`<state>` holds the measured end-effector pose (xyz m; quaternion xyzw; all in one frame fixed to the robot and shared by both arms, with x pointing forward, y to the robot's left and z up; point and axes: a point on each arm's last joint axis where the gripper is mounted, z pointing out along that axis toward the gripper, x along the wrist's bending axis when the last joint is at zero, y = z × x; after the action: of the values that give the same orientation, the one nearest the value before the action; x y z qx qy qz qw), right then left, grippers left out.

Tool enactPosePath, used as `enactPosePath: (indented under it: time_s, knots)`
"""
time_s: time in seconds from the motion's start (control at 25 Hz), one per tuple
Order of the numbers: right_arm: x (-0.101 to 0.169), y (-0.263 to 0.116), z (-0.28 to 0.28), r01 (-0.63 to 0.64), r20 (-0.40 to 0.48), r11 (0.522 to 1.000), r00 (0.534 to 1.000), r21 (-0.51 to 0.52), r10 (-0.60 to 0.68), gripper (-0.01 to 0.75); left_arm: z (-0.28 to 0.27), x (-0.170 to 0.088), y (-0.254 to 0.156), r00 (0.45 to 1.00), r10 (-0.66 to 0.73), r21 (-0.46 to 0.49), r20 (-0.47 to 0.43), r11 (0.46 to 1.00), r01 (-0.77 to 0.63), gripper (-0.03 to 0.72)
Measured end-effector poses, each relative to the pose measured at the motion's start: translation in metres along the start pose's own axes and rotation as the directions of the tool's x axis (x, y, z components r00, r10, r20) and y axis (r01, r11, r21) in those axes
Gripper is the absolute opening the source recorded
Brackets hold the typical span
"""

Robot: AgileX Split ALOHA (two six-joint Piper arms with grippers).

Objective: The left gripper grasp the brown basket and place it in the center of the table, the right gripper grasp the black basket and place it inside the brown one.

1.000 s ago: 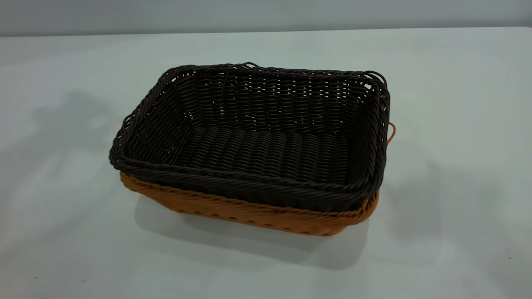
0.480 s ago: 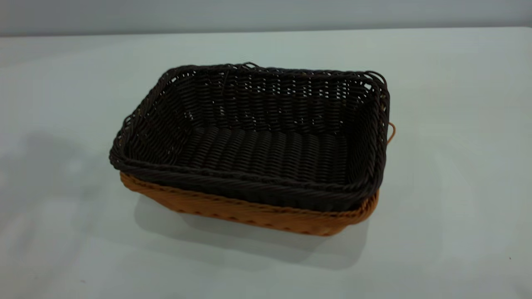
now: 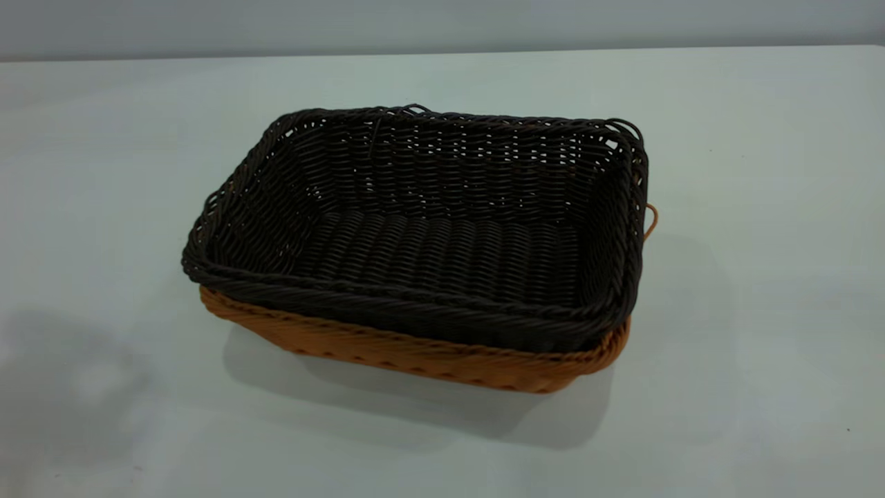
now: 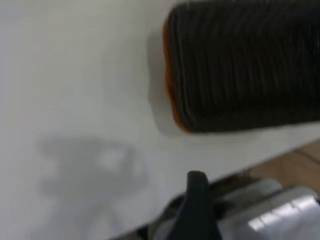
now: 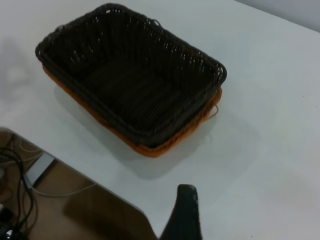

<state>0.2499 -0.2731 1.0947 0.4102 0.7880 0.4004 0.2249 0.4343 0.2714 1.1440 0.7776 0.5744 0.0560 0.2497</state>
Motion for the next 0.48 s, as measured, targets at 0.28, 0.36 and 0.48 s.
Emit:
enactPosePath:
  time_s: [0.28,0.36,0.48]
  knots:
    - [0.007,-0.042,0.007,0.031,0.010,0.999,0.999,-0.041,-0.031,0.594,0.003,-0.011,-0.054,1.000,-0.002,0.006,0.001,1.000,0.002,0.545]
    - [0.008,-0.049,0.009,0.038,0.013,0.998,0.999,-0.051,-0.038,0.594,0.001,-0.014,-0.064,1.000,0.004,-0.039,-0.013,0.999,-0.004,0.545]
    - [0.010,-0.056,0.007,0.051,0.021,0.995,0.999,-0.084,-0.050,0.594,-0.002,-0.019,-0.081,0.999,0.012,-0.106,-0.033,0.994,-0.016,0.545]
